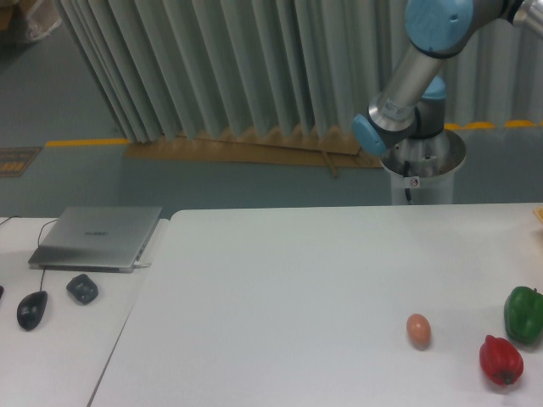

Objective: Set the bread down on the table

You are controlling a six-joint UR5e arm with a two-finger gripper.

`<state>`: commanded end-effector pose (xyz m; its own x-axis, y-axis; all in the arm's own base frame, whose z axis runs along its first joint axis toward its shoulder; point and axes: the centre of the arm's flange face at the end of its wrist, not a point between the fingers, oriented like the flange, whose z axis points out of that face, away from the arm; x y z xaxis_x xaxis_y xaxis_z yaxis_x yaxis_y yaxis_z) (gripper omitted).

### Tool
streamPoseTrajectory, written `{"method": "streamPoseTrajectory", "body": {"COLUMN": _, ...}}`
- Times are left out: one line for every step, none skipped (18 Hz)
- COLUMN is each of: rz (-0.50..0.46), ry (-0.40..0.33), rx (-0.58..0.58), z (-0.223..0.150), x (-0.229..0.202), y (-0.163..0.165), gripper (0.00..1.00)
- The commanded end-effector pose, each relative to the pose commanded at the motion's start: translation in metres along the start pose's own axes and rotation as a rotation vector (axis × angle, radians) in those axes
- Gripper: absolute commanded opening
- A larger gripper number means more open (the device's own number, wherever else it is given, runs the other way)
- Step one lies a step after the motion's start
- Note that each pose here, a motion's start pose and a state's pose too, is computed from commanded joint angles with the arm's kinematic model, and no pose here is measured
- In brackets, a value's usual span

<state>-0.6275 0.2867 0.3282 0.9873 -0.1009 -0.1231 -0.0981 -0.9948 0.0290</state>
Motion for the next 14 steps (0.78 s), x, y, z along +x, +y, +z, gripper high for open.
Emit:
{"method": "streamPoseTrajectory", "body": {"rz": -0.001, "ry": 0.002, "rx": 0.003, "z": -0.009, "x": 0.003, "y": 0.000, "gripper": 0.34}}
{"method": "streamPoseTrajectory", "body": {"rz": 0.002, "ry": 0.016, "rx": 0.009, "z": -0.015, "x": 0.009, "y": -0.004, "gripper": 0.34}}
{"method": "streamPoseTrajectory", "body": {"rz": 0.004, "ry": 0.031, "rx": 0.015, "z": -0.025, "x": 0.014, "y": -0.005, "gripper": 0.34}}
{"method": "streamPoseTrajectory", "body": {"rz": -0.002, "ry": 0.056, "rx": 0.033, "z": -0.037, "x": 0.022, "y": -0.007, "gripper": 0.34}}
{"method": "streamPoseTrajectory", "body": {"rz": -0.033, "ry": 0.072, "rx": 0.064, "z": -0.048, "x": 0.030, "y": -0.012, "gripper": 0.34}}
{"method": "streamPoseTrajectory", "body": {"rz": -0.058, "ry": 0.079, "rx": 0.077, "z": -0.052, "x": 0.034, "y": -0.019, "gripper": 0.35}}
{"method": "streamPoseTrajectory", "body": {"rz": -0.066, "ry": 0.080, "rx": 0.076, "z": -0.054, "x": 0.035, "y": -0.019, "gripper": 0.34}}
{"method": "streamPoseTrajectory", "body": {"rz": -0.066, "ry": 0.086, "rx": 0.075, "z": -0.054, "x": 0.040, "y": -0.019, "gripper": 0.34}}
{"method": "streamPoseTrajectory", "body": {"rz": -0.066, "ry": 0.085, "rx": 0.077, "z": -0.058, "x": 0.043, "y": -0.018, "gripper": 0.34}}
{"method": "streamPoseTrajectory", "body": {"rz": -0.067, "ry": 0.079, "rx": 0.081, "z": -0.067, "x": 0.047, "y": -0.018, "gripper": 0.35}}
{"method": "streamPoseTrajectory", "body": {"rz": -0.072, "ry": 0.092, "rx": 0.088, "z": -0.075, "x": 0.054, "y": -0.023, "gripper": 0.34}}
{"method": "streamPoseTrajectory", "body": {"rz": -0.082, "ry": 0.095, "rx": 0.099, "z": -0.082, "x": 0.060, "y": -0.031, "gripper": 0.35}}
{"method": "streamPoseTrajectory", "body": {"rz": -0.119, "ry": 0.098, "rx": 0.104, "z": -0.084, "x": 0.066, "y": -0.044, "gripper": 0.34}}
{"method": "streamPoseTrajectory", "body": {"rz": -0.143, "ry": 0.098, "rx": 0.106, "z": -0.086, "x": 0.071, "y": -0.059, "gripper": 0.34}}
